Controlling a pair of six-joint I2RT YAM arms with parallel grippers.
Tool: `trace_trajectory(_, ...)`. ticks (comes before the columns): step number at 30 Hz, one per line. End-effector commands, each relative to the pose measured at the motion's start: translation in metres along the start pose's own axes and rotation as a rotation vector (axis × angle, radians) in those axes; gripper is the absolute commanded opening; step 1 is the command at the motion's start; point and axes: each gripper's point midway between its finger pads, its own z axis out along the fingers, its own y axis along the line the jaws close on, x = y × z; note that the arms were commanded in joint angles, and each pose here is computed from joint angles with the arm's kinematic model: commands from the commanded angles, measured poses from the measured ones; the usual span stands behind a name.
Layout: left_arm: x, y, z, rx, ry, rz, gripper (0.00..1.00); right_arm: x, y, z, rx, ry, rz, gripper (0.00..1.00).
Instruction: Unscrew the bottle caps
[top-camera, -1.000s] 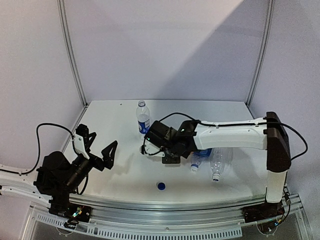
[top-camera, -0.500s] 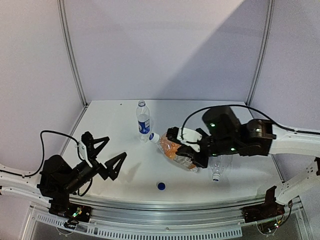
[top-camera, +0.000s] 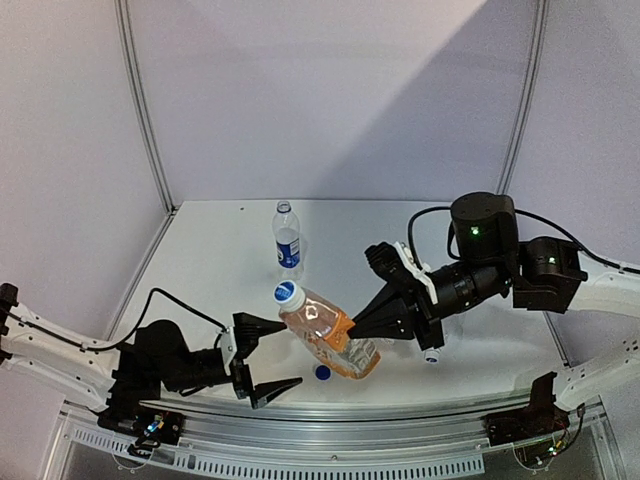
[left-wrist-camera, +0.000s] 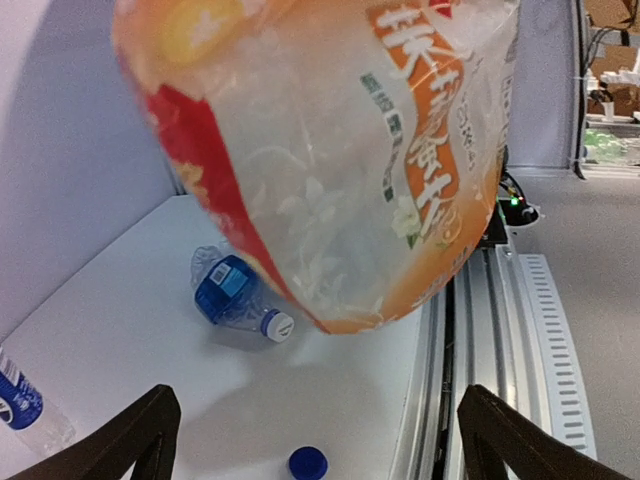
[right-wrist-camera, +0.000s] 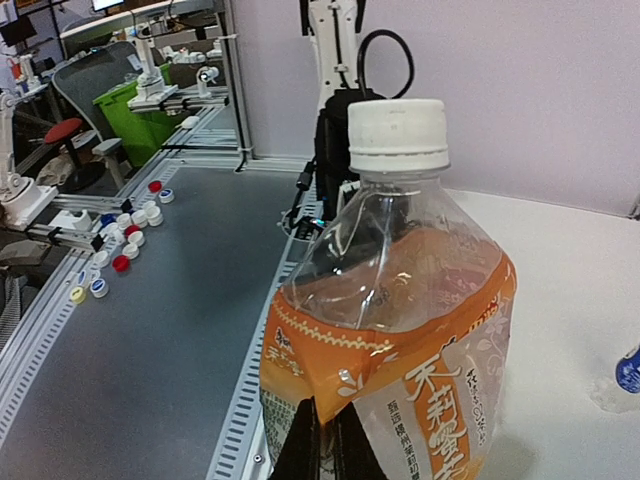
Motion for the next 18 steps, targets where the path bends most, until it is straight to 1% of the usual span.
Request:
trace_trajectory(1, -0.029, -0.02, 0.009, 0.123, -0.106, 0.01, 0.99, 0.003, 0.021, 0.009, -0.153, -0.018, 0.012, 0.0)
trace_trajectory(6, -0.031, -0.028, 0.015, 0.166, -0.122, 0.01, 0.99, 0.006, 0.029, 0.018, -0.239, -0.019, 0.019, 0.0)
trace_trajectory(11, -0.041, -0.054, 0.014, 0.321, -0.165, 0.005, 0.99, 0.008, 0.024, 0.029, -0.258, -0.022, 0.019, 0.0)
trace_trajectory(13, -0.042, -0.062, 0.014, 0.365, -0.168, 0.005, 0.98, 0.007, 0.023, 0.032, -0.26, -0.028, 0.013, 0.0)
trace_trajectory(15, -0.042, -0.064, 0.014, 0.377, -0.166, 0.011, 0.92, 0.007, 0.021, 0.034, -0.26, -0.026, 0.013, 0.0)
trace_trajectory(18, -0.044, -0.06, 0.009, 0.356, -0.174, 0.037, 0.79, 0.01, 0.017, 0.035, -0.23, -0.014, 0.012, 0.0)
